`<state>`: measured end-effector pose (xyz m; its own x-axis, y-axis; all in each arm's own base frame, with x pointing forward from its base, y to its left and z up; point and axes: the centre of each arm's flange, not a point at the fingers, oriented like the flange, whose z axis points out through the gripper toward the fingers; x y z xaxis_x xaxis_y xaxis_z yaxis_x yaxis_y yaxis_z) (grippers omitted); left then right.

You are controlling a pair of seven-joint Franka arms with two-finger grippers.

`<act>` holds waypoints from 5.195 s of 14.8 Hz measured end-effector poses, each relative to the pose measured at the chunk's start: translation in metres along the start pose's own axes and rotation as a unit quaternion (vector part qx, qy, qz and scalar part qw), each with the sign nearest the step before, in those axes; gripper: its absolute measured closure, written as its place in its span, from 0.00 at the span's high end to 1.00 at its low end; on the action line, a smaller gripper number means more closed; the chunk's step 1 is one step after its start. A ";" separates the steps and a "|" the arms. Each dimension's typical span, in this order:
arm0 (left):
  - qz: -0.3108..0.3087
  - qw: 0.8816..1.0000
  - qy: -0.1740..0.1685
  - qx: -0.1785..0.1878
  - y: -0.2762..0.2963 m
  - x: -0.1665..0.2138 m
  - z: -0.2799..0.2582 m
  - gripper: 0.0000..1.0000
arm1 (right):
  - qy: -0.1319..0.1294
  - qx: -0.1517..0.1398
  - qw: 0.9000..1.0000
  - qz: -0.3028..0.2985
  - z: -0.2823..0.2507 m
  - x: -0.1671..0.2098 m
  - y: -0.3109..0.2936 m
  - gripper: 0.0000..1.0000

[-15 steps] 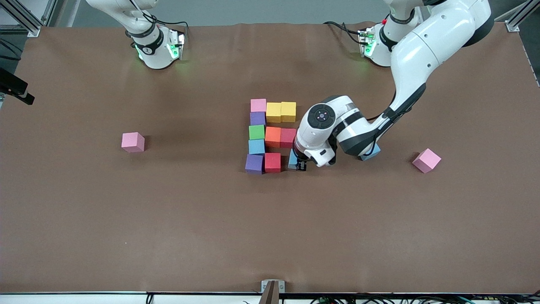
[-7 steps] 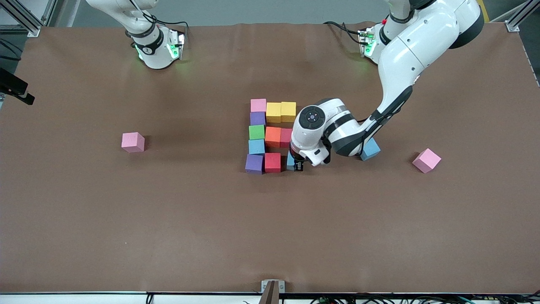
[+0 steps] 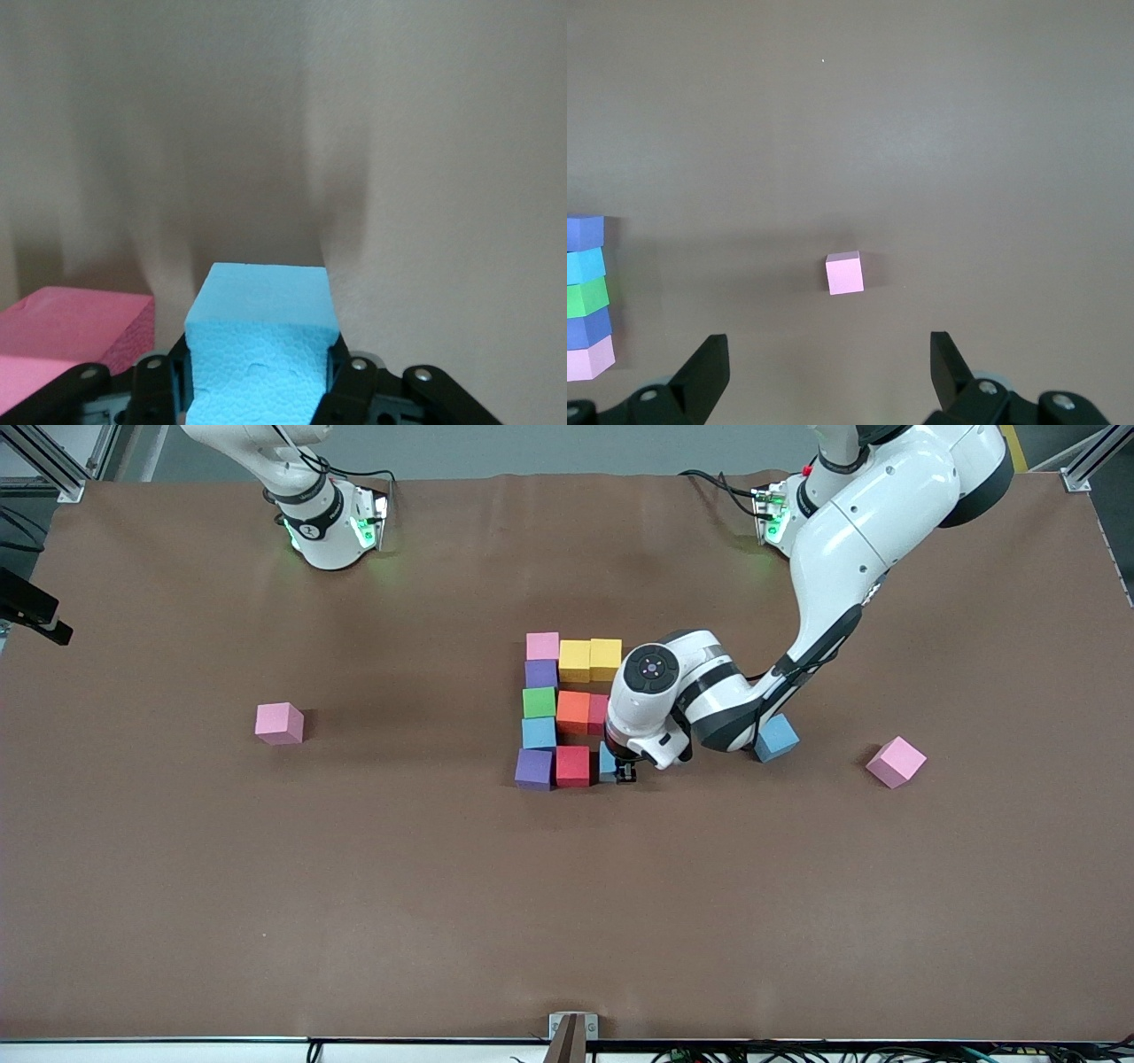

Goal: Arrange 11 blocks into digit 3
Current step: 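Lower the cyan cube beside the red cube with the left gripper, then open the left gripper and withdraw it up from the cube shape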

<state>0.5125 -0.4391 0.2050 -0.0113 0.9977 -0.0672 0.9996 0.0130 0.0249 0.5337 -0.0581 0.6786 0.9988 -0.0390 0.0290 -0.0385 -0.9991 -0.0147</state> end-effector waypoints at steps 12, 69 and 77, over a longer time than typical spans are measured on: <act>-0.009 1.000 -0.001 -0.007 0.000 -0.010 0.001 0.54 | 0.000 0.000 1.000 0.000 0.000 0.000 0.000 1.00; 0.631 0.765 0.082 0.098 0.099 0.312 -0.411 1.00 | 0.020 -0.001 1.000 0.000 -0.004 0.004 0.000 1.00; 0.654 0.749 0.042 0.094 0.059 0.329 -0.472 1.00 | 0.024 -0.002 1.000 0.001 -0.008 0.004 0.001 1.00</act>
<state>0.5556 -0.0788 0.6553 0.9879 0.1483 -0.0445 0.1416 -0.9816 -0.1279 0.5373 -0.0597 0.6864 0.9962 -0.0413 0.0763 -0.0406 -0.9991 -0.0109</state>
